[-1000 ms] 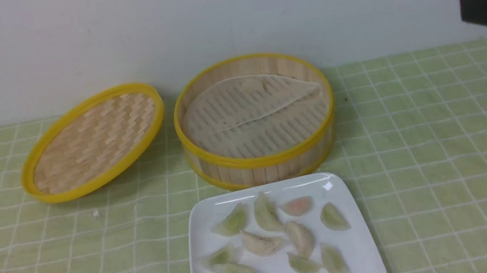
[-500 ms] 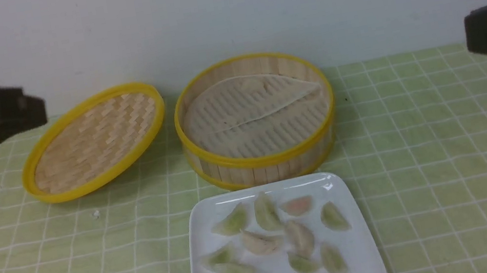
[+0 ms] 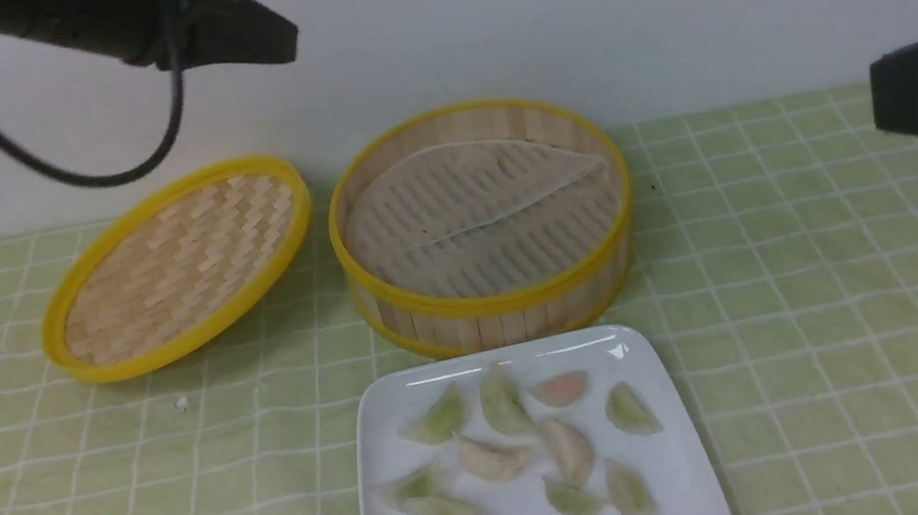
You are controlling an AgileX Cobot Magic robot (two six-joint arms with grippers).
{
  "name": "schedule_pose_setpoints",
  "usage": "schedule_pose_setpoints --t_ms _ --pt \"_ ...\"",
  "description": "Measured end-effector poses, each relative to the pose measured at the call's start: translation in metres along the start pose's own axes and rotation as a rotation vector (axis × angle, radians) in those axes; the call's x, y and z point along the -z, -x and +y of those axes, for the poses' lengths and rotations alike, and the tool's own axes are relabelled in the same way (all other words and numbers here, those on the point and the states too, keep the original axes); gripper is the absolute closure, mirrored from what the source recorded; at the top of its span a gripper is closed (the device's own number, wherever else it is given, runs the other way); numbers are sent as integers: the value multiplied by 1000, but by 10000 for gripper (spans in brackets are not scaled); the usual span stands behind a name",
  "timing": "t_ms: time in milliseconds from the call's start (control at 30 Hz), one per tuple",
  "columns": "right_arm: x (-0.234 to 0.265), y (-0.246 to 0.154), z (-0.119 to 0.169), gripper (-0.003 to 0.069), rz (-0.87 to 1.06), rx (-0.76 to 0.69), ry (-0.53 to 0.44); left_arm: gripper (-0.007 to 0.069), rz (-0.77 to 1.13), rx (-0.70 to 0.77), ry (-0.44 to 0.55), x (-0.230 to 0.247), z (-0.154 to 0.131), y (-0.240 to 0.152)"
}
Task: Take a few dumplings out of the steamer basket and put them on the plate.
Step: Use the left arm to grab a dumpling from the steamer
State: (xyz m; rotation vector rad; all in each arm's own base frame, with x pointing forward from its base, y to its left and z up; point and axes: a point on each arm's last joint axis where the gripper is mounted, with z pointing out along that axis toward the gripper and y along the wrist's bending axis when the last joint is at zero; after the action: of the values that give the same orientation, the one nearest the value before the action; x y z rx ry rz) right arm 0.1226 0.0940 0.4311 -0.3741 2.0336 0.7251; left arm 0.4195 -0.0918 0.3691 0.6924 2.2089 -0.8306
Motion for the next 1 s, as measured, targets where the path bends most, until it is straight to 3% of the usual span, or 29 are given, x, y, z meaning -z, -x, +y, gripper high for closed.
schedule_pose_setpoints --t_ms 233,433,800,1000 --pt "0 0 0 673 4 -28 0 631 101 -182 74 -91 22 22" --pt "0 -1 0 673 11 -64 -1 631 120 -242 75 -155 39 8" --pt "0 -4 0 673 47 -116 -7 630 127 -267 91 -202 62 -17" --pt "0 -5 -1 673 58 -131 -10 572 14 -318 165 -222 77 -19"
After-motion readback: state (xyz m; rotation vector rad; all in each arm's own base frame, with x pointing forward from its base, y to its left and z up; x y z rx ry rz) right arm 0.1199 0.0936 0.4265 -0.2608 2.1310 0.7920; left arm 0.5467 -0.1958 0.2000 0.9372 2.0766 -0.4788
